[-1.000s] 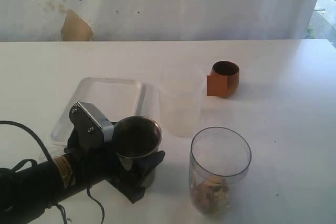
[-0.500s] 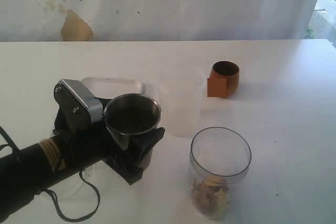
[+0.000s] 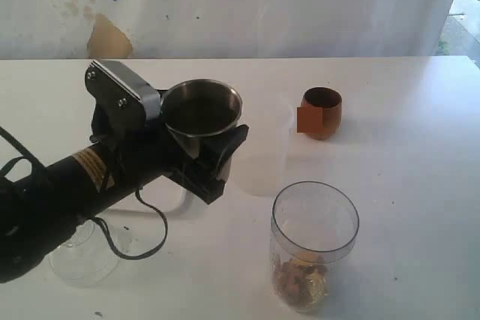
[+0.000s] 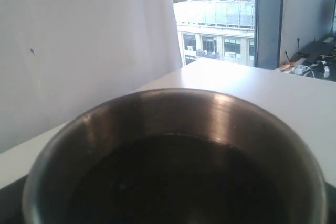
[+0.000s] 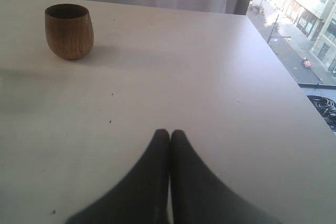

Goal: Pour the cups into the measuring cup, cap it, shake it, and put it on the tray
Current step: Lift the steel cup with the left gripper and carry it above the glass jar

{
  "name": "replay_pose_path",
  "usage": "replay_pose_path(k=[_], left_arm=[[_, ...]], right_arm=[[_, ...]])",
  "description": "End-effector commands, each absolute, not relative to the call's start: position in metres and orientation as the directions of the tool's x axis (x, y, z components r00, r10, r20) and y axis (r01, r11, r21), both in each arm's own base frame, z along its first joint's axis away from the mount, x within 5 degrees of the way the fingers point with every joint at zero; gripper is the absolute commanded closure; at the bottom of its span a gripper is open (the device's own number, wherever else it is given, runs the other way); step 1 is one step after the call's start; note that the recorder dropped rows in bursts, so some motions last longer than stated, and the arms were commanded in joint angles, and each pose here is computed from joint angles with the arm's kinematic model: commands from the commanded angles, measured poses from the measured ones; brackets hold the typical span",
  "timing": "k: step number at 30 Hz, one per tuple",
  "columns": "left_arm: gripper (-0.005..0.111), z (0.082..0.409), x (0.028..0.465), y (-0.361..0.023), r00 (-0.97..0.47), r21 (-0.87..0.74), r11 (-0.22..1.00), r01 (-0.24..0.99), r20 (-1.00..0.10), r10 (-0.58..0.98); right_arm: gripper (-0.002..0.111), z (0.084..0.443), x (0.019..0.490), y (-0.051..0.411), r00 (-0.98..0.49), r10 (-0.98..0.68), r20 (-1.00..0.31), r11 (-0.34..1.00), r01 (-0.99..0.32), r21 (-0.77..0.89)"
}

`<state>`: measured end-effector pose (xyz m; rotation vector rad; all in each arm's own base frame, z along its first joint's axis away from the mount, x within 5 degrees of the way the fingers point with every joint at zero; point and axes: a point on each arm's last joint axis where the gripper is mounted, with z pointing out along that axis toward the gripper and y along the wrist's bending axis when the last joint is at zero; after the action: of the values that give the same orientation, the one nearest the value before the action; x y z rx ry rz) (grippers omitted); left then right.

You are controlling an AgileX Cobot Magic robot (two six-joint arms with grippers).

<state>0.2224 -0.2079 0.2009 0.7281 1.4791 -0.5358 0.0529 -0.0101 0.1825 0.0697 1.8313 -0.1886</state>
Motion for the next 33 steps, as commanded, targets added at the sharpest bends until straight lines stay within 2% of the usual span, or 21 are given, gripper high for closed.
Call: replay_pose_path(k=[1, 7, 14, 19, 24, 33], left_arm=[[0.107, 0.225, 0.229, -0.215, 0.131, 0.125, 0.686, 0.717, -0.99, 0.044], [0.107, 0.241, 0.243, -0.23, 0.122, 0.165, 0.66, 0.733, -0.986, 0.111], [0.107, 0.253, 0.243, -0.24, 0.214, 0.246, 0.599, 0.762, -0.969, 0.126], [0.107, 0.252, 0.242, -0.241, 0.224, 0.264, 0.581, 0.77, -0.964, 0.142], [0.107, 0.241, 0.24, -0.247, 0.267, 0.325, 0.506, 0.799, -0.946, 0.186], [0.107, 0.237, 0.239, -0.25, 0.288, 0.352, 0.479, 0.804, -0.936, 0.203]], right_arm=[[0.108, 0.183, 0.053, -0.01, -0.26, -0.05, -0.964, 0.984, 0.15, -0.091], [0.108, 0.183, 0.053, -0.01, -0.26, -0.05, -0.964, 0.984, 0.15, -0.091], [0.108, 0.183, 0.053, -0.01, -0.26, -0.05, -0.964, 0.984, 0.15, -0.091], [0.108, 0.183, 0.053, -0.01, -0.26, -0.05, -0.964, 0.984, 0.15, -0.091], [0.108, 0.183, 0.053, -0.01, -0.26, -0.05, -0.964, 0.984, 0.15, -0.091], [0.108, 0.183, 0.053, -0.01, -0.26, -0.05, -0.964, 0.984, 0.15, -0.091]])
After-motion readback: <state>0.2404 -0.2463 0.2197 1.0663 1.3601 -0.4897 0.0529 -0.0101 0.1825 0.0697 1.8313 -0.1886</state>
